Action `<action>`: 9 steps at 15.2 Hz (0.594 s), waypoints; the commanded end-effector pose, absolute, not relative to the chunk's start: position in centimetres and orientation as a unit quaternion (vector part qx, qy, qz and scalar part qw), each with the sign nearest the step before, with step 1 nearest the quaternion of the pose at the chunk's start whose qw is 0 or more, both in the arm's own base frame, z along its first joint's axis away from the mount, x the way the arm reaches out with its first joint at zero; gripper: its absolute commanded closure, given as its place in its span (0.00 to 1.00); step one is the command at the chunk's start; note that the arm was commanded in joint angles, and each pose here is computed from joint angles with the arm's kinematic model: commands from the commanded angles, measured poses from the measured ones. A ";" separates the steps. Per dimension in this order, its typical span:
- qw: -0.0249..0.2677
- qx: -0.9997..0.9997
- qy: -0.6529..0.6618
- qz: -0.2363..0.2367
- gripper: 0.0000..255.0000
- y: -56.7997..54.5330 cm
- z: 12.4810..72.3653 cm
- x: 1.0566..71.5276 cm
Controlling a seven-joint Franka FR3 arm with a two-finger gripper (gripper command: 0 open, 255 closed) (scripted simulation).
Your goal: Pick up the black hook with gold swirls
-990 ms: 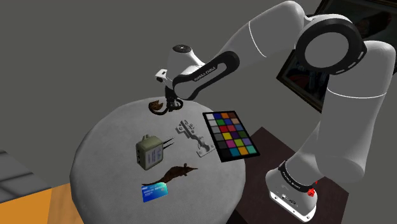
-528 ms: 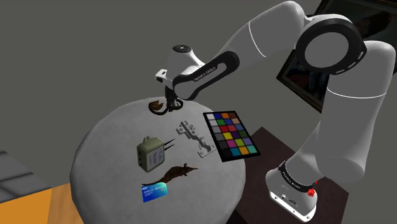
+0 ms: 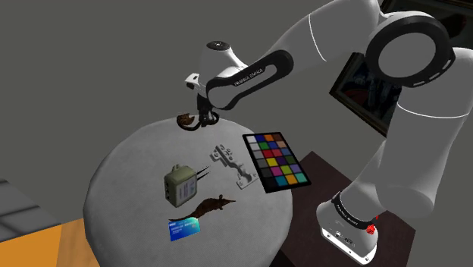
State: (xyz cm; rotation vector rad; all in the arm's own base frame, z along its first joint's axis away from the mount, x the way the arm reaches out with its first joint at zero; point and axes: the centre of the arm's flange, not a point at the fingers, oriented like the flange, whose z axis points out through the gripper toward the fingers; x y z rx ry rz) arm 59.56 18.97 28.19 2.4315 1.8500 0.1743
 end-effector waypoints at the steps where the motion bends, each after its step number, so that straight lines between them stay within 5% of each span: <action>1: 0.041 0.794 0.604 0.057 1.00 19.0 29.1 59.5; 9: 0.041 0.794 0.604 0.057 1.00 19.0 32.4 59.5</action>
